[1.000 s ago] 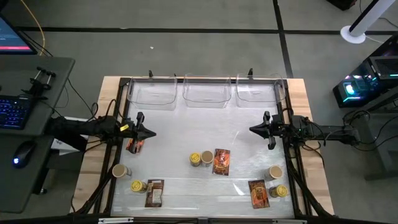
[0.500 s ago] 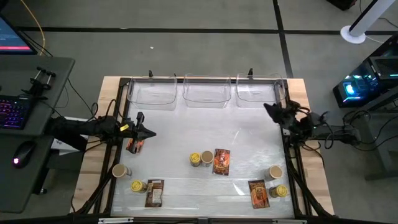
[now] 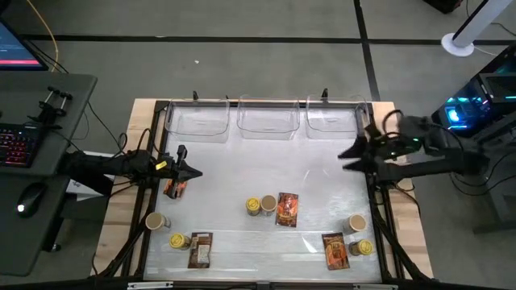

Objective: Sort spices by type
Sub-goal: Put the right gold seasoning bottle into the right transparent bin

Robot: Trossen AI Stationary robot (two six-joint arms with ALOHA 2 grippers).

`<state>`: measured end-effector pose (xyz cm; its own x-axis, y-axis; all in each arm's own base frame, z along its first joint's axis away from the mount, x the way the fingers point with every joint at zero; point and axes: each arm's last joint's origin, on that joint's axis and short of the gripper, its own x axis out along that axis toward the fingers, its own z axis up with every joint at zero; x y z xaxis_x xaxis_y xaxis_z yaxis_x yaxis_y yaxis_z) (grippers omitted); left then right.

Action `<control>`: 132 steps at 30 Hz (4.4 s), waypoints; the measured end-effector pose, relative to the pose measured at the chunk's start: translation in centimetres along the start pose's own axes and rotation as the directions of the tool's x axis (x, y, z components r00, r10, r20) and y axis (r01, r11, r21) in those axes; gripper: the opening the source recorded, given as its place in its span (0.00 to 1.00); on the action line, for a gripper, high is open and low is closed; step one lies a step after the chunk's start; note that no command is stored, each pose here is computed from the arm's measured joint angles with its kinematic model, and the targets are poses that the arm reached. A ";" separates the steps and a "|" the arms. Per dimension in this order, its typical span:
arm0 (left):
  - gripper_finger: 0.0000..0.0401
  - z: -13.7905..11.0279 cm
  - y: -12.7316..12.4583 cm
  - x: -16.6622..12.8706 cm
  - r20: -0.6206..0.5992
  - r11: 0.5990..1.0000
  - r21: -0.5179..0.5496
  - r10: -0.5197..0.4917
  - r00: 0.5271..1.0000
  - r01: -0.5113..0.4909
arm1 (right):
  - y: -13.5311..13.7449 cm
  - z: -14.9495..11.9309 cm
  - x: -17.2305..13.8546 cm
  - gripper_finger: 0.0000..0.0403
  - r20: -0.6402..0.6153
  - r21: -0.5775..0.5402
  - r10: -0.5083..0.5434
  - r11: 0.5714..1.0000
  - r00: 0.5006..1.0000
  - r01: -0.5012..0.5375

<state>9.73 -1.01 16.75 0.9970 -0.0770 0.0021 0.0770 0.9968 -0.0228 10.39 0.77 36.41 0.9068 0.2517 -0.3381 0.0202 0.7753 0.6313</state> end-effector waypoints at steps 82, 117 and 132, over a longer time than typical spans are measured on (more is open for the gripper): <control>0.00 0.0 0.0 0.0 0.000 1.000 0.000 0.000 1.000 0.000 | 5.9 -12.7 13.9 0.88 -0.780 0.109 -0.543 0.372 0.311 0.922; 0.00 0.0 0.0 0.0 0.000 1.000 0.000 0.000 1.000 0.000 | 4.0 -13.8 13.7 0.88 -0.834 -0.020 -0.519 0.363 0.185 0.931; 0.00 0.0 0.0 0.0 -0.001 1.000 0.000 0.000 1.000 0.000 | 1.2 -16.7 14.6 0.88 -0.852 -0.010 -0.490 0.365 0.183 0.931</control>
<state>9.73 -1.01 16.75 0.9970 -0.0772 0.0015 0.0772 0.9968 -0.0228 16.58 15.04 20.55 -0.2031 0.1601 -0.9660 0.8471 0.5236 -0.0913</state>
